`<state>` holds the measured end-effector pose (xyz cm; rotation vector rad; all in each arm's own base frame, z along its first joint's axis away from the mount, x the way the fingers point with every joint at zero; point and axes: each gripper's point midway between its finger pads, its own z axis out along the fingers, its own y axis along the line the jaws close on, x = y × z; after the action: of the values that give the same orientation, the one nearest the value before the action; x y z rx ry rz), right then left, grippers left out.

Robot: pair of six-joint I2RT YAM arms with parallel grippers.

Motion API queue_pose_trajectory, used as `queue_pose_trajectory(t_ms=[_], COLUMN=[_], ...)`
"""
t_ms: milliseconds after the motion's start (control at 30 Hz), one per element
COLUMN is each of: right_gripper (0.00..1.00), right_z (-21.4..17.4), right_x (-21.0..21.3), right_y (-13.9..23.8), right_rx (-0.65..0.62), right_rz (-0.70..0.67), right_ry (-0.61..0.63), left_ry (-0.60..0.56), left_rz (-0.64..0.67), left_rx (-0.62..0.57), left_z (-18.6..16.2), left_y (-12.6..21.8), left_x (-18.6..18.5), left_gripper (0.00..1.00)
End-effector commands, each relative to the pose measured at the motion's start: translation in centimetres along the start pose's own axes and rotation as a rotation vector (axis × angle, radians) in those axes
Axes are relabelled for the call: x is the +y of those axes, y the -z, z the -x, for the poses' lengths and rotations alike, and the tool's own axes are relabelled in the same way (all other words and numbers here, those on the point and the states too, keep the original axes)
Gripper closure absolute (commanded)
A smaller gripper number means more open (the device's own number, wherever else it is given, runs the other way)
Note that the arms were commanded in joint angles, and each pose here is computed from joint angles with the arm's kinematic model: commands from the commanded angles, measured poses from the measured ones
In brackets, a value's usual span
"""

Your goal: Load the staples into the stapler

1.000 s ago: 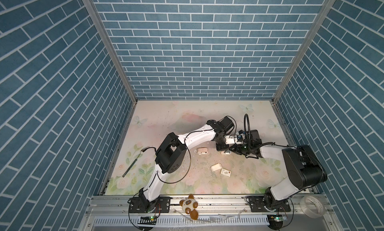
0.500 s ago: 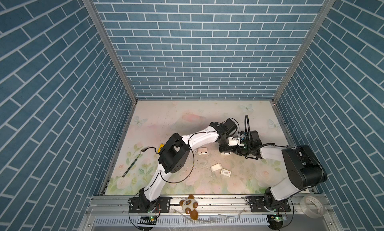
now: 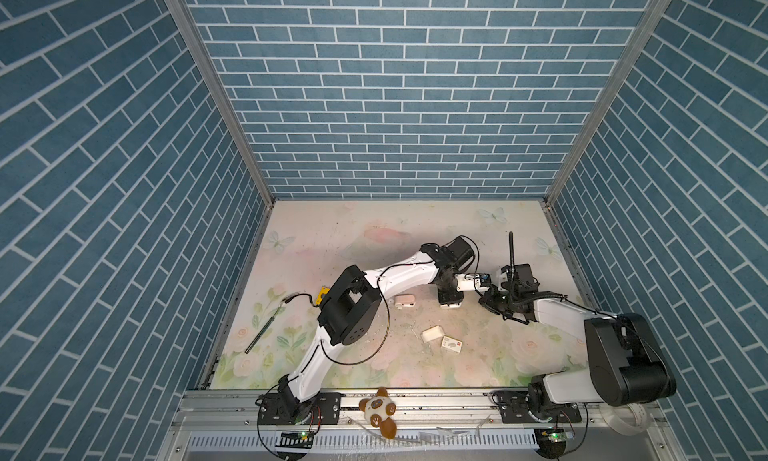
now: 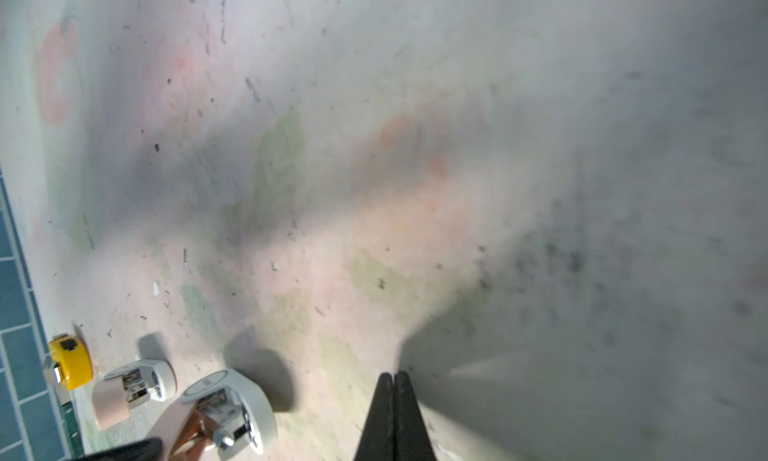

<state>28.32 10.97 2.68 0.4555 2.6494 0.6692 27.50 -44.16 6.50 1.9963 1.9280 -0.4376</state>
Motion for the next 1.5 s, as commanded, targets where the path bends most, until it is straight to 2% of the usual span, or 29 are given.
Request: queue_pose_trajectory(t_ms=[0, 567, 833, 1100, 1467], right_gripper=[0.96, 0.96, 0.97, 0.97, 0.97], right_z=[-0.2, 0.8, 1.1, 1.0, 0.6], right_x=[-3.1, -4.2, -4.2, -4.2, -4.2], right_y=[2.2, 9.6, 10.5, 10.8, 10.5], right_rx=[-0.029, -0.216, -0.246, -0.254, -0.253], right_rz=[-0.169, -0.269, -0.278, -0.272, -0.255], right_ry=[-0.061, -0.064, -0.060, -0.057, -0.059], left_ry=[0.022, -0.006, 0.000, -0.001, -0.008], left_rz=[-0.033, -0.090, -0.160, -0.251, -0.216], left_rx=[0.103, 0.294, 0.358, 0.472, 0.507], left_z=[-2.0, -4.8, -6.1, -8.1, -9.0], left_y=[-2.1, -6.6, -7.7, -9.3, -10.4], left_x=[-0.9, -1.8, -3.0, -4.7, -5.3], left_gripper=[0.91, 0.95, 0.97, 0.99, 1.00])
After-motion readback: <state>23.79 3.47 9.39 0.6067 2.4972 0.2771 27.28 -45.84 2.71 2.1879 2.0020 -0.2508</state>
